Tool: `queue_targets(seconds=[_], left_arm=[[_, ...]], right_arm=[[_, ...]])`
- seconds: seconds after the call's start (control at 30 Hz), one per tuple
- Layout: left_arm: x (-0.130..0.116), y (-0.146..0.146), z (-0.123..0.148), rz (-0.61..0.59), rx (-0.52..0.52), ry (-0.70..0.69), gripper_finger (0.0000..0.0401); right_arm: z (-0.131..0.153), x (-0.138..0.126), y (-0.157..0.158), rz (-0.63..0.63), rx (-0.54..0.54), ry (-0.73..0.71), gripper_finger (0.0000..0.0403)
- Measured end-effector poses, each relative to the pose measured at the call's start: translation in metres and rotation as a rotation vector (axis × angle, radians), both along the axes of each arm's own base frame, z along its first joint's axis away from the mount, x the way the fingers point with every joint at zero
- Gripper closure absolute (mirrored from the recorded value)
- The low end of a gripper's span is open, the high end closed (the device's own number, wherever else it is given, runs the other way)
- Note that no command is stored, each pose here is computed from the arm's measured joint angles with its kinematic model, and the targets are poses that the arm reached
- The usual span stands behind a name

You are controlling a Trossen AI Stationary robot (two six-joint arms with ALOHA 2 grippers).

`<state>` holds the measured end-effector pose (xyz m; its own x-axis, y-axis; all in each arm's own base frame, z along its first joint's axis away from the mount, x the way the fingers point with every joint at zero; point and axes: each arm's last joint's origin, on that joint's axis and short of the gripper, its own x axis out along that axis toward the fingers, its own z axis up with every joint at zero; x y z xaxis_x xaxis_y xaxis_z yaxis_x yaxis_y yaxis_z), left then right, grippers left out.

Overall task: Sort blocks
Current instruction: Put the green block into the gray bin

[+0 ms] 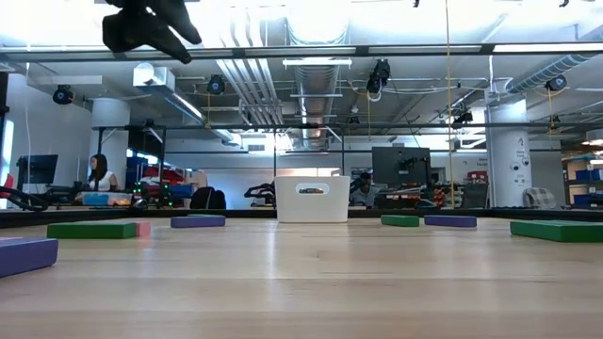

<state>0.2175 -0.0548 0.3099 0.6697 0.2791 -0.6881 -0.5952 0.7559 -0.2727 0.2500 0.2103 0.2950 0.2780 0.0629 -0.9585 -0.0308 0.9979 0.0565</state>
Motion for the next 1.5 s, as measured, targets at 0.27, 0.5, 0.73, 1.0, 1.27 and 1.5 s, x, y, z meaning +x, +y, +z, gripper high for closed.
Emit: queue_targets(seconds=[0.27, 0.5, 0.73, 1.0, 1.27, 1.5], left_arm=[[0.0, 0.0, 0.0, -0.002, 0.003, 0.004, 0.0259], [0.0, 0.0, 0.0, -0.007, 0.008, 0.006, 0.0259], [0.0, 0.0, 0.0, -0.005, 0.005, 0.003, 0.0259], [0.0, 0.0, 0.0, -0.004, 0.004, 0.001, 0.0259], [0.001, 0.0, 0.0, -0.003, 0.004, -0.003, 0.0259], [0.003, -0.001, 0.002, -0.002, -0.005, -0.035, 0.0259]], right_arm=[[-0.038, 0.007, 0.022, -0.037, -0.098, 0.066, 0.003], [-0.064, 0.009, 0.043, -0.009, -0.081, 0.123, 0.0014], [-0.072, 0.005, 0.049, -0.071, -0.054, 0.143, 0.0014], [-0.083, 0.005, 0.04, -0.365, 0.009, 0.203, 0.0014], [-0.084, 0.016, 0.025, -0.508, 0.028, 0.218, 0.0014], [-0.069, 0.01, 0.003, -0.489, -0.06, 0.247, 0.0014]])
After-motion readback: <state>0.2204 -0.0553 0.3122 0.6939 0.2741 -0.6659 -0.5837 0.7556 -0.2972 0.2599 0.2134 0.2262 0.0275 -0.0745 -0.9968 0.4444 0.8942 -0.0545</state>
